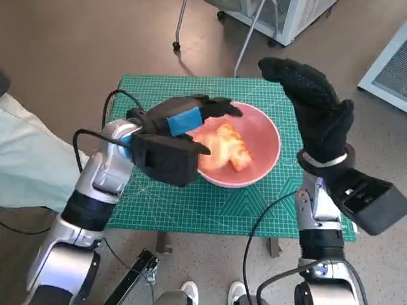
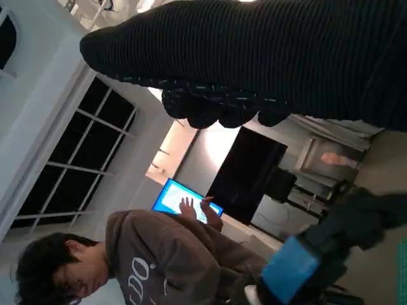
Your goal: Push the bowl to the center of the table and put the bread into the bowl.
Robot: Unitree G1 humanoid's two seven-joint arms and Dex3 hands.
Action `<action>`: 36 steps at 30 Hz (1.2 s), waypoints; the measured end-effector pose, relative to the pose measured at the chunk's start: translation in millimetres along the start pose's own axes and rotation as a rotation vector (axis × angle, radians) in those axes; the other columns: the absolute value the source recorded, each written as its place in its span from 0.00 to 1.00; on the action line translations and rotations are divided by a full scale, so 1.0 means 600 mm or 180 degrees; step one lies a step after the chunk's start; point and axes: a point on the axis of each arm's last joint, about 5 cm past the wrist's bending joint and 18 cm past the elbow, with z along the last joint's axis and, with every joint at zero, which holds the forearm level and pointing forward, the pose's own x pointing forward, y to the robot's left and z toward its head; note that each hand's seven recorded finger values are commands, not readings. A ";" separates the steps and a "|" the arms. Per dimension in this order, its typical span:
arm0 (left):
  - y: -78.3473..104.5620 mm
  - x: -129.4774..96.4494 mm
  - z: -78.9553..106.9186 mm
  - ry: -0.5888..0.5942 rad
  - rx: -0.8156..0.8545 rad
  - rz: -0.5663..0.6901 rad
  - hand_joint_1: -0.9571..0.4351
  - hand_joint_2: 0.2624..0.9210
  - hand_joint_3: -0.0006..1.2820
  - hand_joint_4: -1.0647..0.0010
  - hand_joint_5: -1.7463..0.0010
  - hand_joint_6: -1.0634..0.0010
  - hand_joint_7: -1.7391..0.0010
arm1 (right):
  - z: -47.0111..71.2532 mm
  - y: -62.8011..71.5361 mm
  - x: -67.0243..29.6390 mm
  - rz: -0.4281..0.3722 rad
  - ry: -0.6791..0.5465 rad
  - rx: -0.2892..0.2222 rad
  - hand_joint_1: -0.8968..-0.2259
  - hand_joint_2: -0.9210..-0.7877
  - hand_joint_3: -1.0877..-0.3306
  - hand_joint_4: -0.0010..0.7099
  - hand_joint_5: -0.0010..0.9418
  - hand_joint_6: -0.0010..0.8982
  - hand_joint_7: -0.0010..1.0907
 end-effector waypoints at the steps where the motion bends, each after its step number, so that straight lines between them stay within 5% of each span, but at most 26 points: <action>1: 0.001 -0.003 -0.002 -0.0041 -0.0049 0.0053 0.45 0.94 0.05 0.82 0.99 0.87 0.74 | 0.000 0.000 0.000 -0.0008 -0.0004 0.0001 0.31 0.00 0.41 0.43 0.04 0.00 0.85; 10: 0.016 -0.028 -0.007 -0.0527 -0.0368 0.0854 0.44 1.00 0.08 0.53 0.93 0.63 0.69 | 0.004 0.005 0.005 -0.0069 -0.0077 0.0008 0.30 0.00 0.42 0.42 0.04 0.00 0.85; 15: 0.014 -0.041 -0.006 -0.0785 -0.0488 0.1348 0.44 1.00 0.10 0.49 0.94 0.57 0.71 | 0.007 0.008 0.009 -0.0101 -0.0123 -0.0004 0.30 0.00 0.42 0.41 0.04 0.00 0.84; 25: -0.024 -0.055 0.000 -0.1298 -0.1285 0.2055 0.42 1.00 0.14 0.60 0.99 0.68 0.76 | 0.013 0.014 0.017 -0.0201 -0.0169 -0.0066 0.30 0.00 0.41 0.40 0.03 0.00 0.83; 36: -0.053 -0.061 0.018 -0.1622 -0.1564 0.2387 0.44 1.00 0.17 0.66 1.00 0.84 0.68 | 0.015 0.018 0.022 -0.0267 -0.0165 -0.0146 0.32 0.00 0.41 0.39 0.03 0.00 0.81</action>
